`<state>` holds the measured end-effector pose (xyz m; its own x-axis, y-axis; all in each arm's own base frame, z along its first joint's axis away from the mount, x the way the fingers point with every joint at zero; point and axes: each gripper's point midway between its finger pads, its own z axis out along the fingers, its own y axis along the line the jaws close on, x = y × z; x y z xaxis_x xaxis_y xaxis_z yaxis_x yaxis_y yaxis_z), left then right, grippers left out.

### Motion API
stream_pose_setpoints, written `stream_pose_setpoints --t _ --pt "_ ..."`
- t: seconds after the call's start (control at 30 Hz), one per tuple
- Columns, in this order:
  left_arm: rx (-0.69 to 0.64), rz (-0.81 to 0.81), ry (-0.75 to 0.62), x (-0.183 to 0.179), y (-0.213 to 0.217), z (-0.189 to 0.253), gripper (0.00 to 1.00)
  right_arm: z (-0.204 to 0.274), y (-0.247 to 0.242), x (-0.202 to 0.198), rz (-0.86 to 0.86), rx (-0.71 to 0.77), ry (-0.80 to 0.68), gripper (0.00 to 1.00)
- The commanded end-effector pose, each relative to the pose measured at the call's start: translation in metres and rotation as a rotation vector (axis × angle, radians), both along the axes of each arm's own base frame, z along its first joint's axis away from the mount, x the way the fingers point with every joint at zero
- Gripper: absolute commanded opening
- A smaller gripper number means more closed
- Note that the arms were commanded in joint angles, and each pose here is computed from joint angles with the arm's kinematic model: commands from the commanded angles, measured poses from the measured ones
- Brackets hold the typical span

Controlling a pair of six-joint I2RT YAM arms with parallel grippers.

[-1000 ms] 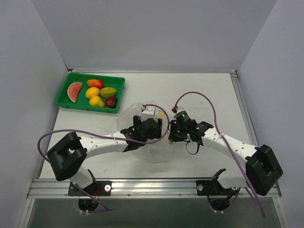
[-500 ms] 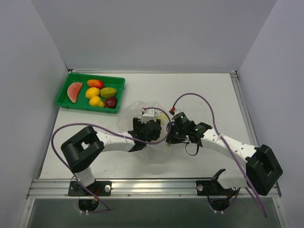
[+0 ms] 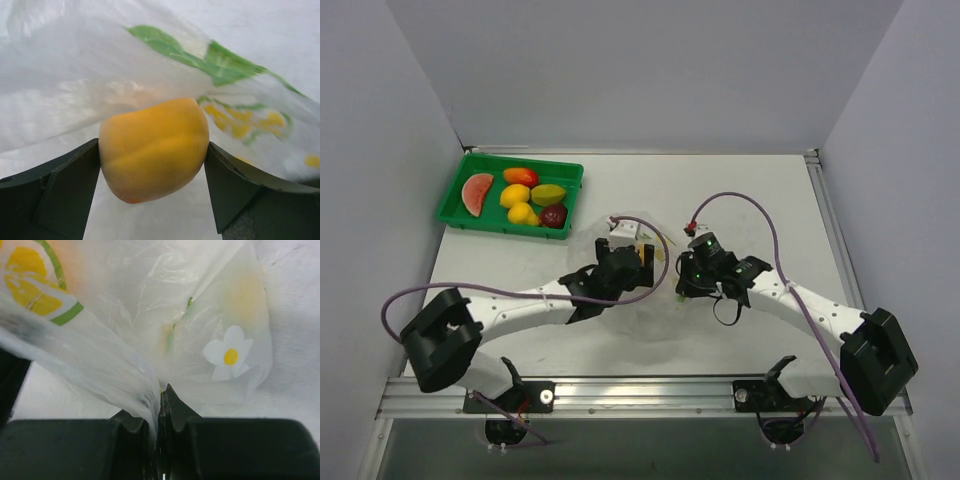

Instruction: Untie the knot of the plastic bag and take out the fruit

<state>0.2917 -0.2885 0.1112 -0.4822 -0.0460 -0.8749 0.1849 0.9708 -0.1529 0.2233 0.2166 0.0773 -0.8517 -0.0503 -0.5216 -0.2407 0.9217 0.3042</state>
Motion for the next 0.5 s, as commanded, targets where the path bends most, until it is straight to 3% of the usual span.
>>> stream_pose_setpoints --t 0.0,0.1,0.23,0.33,0.47 --pt "-0.091 -0.242 0.02 -0.029 -0.024 0.033 0.41 0.012 -0.02 0.015 -0.065 -0.013 -0.054 0.0" --pt "-0.131 -0.458 0.061 -0.06 -0.04 0.05 0.43 0.012 -0.033 0.023 -0.104 -0.026 -0.049 0.0" --pt "-0.154 -0.61 0.08 -0.089 -0.04 0.076 0.43 0.007 -0.055 0.028 -0.166 -0.081 -0.041 0.0" --pt "-0.177 -0.647 0.074 -0.096 -0.031 0.104 0.43 -0.002 -0.073 0.029 -0.211 -0.117 -0.007 0.0" --pt "-0.219 -0.551 0.013 -0.066 -0.004 0.156 0.43 -0.011 -0.088 0.027 -0.247 -0.144 0.027 0.0"
